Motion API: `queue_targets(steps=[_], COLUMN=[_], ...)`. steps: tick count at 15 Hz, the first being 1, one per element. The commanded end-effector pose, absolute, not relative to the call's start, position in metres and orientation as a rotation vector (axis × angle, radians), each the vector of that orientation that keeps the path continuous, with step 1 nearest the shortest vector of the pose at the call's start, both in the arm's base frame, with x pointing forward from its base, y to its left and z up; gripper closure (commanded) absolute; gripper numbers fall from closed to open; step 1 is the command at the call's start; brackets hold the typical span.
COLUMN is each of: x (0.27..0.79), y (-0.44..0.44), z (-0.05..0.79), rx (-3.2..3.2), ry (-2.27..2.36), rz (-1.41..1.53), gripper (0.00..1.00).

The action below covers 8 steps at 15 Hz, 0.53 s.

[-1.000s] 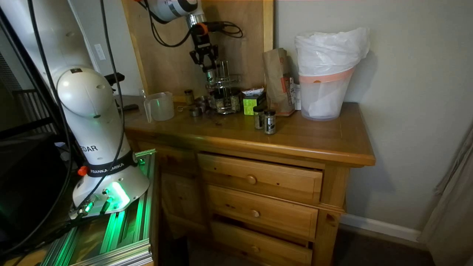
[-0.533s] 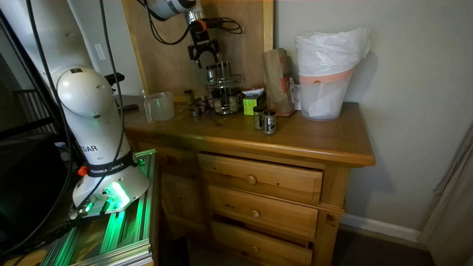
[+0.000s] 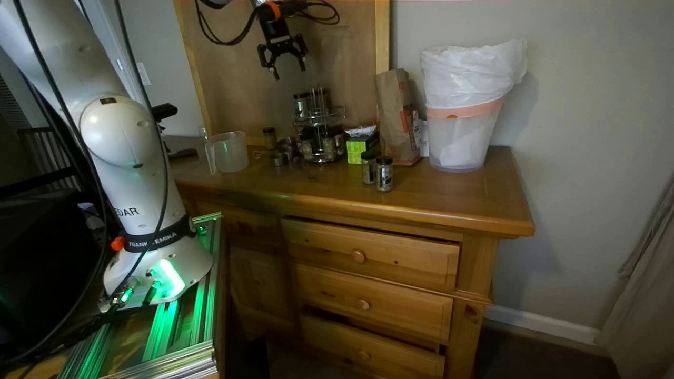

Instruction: Put one bottle on the rack

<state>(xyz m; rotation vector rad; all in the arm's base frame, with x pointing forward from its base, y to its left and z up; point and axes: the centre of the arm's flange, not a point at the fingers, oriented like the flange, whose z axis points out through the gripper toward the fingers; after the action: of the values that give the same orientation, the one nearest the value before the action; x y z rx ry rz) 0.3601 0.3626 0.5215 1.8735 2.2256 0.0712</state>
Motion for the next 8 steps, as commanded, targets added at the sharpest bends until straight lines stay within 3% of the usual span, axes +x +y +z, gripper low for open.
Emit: queue_targets(steps=[1,8], x=[0.339,0.343], y=[0.327,0.319], z=[0.540,0.545], rx=[2.005,2.046], ry=[2.053,2.013], rz=[0.074,0.094], gripper=[0.00,0.00])
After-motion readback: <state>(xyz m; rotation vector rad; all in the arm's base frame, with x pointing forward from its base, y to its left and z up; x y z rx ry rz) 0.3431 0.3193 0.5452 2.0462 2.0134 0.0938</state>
